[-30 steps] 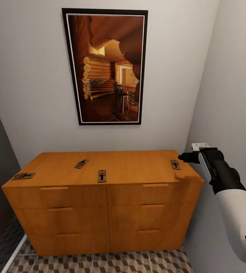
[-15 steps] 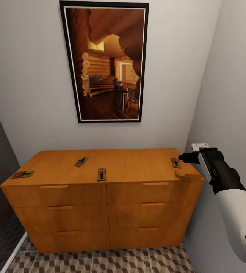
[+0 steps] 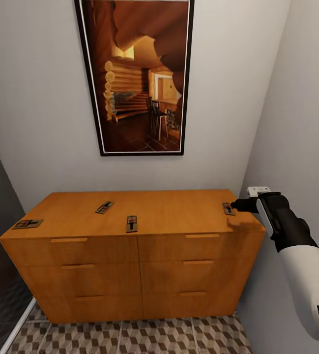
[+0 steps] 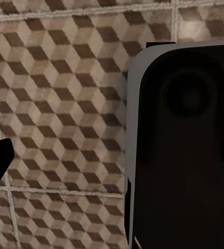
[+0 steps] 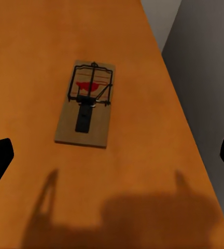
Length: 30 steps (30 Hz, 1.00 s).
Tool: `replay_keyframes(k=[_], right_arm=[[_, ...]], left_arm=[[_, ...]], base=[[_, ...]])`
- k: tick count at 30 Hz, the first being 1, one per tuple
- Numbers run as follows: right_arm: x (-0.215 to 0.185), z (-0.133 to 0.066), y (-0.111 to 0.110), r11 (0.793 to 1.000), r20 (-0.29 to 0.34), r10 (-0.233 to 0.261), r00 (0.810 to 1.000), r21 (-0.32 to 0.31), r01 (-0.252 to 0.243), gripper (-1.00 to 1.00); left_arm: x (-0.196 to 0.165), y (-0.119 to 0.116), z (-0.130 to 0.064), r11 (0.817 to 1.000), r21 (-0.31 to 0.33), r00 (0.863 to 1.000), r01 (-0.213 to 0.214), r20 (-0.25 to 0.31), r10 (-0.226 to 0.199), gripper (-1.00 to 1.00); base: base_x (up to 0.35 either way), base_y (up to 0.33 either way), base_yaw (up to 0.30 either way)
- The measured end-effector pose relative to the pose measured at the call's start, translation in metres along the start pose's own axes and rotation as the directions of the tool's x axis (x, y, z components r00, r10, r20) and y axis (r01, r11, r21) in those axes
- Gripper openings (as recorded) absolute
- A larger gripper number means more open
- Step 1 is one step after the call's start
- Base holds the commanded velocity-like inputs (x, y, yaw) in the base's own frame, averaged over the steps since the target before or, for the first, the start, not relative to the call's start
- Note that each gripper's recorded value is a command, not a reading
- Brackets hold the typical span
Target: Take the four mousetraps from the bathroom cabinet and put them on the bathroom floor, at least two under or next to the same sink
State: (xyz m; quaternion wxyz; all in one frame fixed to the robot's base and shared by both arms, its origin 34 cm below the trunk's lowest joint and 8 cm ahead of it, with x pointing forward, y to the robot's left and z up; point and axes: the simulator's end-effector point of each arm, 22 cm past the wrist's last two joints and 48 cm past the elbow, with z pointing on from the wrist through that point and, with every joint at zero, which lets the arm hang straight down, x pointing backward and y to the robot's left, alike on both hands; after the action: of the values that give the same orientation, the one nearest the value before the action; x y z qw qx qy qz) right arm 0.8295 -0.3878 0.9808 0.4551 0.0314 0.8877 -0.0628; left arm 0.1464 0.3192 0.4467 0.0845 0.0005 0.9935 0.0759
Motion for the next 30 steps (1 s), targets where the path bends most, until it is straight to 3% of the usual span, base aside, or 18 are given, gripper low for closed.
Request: replay_keyframes(k=[30], right_arm=[[0.012, 0.008, 0.001, 1.000, -0.027, -0.002, 1.000, 0.000, 0.002, 1.00]], left_arm=[[0.003, 0.000, 0.000, 1.000, 0.000, 1.000, -0.001, -0.008, 0.001, 1.00]], base=[[0.046, 0.060, 0.000]])
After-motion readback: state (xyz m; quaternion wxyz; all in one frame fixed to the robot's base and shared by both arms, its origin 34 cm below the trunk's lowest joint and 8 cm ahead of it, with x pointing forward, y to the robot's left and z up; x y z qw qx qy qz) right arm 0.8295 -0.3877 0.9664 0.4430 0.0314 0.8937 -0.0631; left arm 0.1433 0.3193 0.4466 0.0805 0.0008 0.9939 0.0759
